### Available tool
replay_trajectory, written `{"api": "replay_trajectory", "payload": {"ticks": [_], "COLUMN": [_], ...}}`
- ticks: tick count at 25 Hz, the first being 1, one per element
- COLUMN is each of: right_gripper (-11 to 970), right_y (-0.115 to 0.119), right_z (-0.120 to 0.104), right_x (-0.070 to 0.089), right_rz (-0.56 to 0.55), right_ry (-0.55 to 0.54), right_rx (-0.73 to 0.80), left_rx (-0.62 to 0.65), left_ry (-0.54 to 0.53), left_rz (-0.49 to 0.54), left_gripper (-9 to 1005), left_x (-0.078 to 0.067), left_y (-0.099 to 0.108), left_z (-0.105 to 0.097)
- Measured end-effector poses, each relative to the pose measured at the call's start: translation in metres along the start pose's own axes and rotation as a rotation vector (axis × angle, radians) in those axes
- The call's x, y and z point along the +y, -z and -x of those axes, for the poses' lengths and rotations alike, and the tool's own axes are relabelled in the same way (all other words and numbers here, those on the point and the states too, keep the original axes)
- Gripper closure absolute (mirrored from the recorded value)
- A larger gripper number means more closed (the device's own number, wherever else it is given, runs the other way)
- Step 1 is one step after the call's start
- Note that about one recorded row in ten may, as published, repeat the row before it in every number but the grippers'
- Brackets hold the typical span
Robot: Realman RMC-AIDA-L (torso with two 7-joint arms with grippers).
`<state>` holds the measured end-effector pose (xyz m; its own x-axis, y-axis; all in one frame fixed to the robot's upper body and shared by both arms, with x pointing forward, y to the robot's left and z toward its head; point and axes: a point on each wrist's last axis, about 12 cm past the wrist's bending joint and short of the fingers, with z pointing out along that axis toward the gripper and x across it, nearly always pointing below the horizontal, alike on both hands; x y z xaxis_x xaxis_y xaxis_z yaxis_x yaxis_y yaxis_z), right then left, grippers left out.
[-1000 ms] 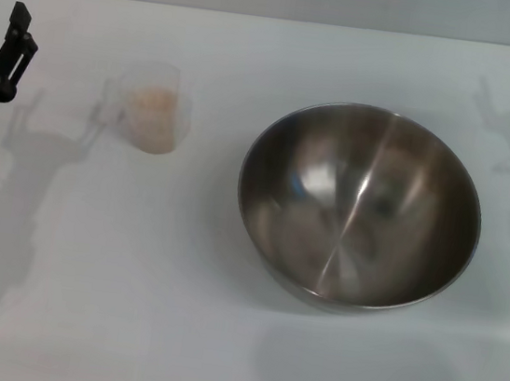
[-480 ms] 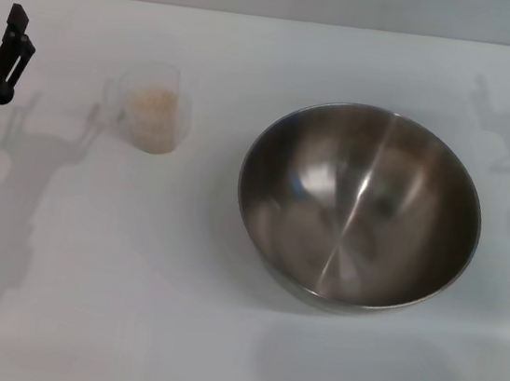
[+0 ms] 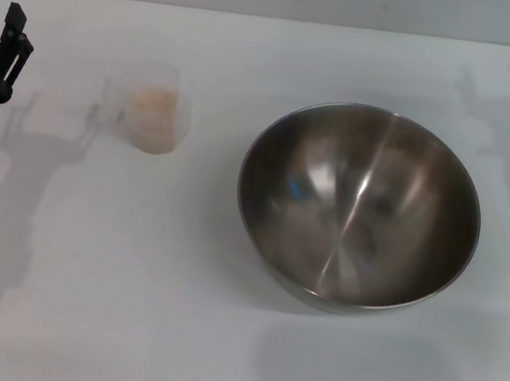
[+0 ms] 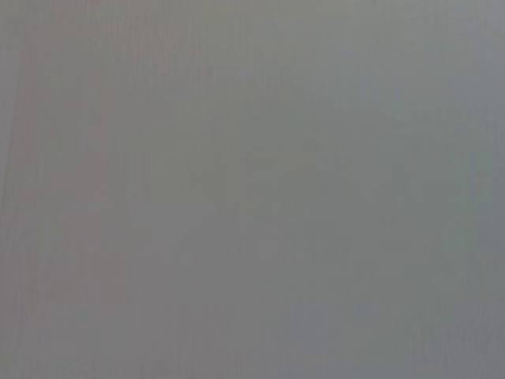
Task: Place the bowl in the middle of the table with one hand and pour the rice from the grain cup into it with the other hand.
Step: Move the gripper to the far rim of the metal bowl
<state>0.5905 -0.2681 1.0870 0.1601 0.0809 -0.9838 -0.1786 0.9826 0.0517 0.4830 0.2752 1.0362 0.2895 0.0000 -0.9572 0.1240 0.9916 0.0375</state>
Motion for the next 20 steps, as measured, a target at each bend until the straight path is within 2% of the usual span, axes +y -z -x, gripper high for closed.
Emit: {"api": "replay_trajectory", "payload": {"ticks": [6, 11, 20], "right_gripper": [205, 205, 204], "right_y": [-0.021, -0.03, -0.034], "right_z": [0.036, 0.063, 0.119], "right_x": [0.025, 0.05, 0.087], "right_rz": [0.086, 0.119, 0.2], "right_ry": [-0.046, -0.031, 0.178], "right_rx": [0.17, 0.358, 0.705], "left_rx": [-0.004, -0.005, -0.005], "left_ry": [-0.003, -0.005, -0.012], "left_rz": [-0.003, 0.0, 0.003], "left_gripper": [165, 165, 165], "left_x": [0.0, 0.001, 0.004], "left_y": [-0.003, -0.003, -0.003], "left_z": [0.0, 0.0, 0.001]}}
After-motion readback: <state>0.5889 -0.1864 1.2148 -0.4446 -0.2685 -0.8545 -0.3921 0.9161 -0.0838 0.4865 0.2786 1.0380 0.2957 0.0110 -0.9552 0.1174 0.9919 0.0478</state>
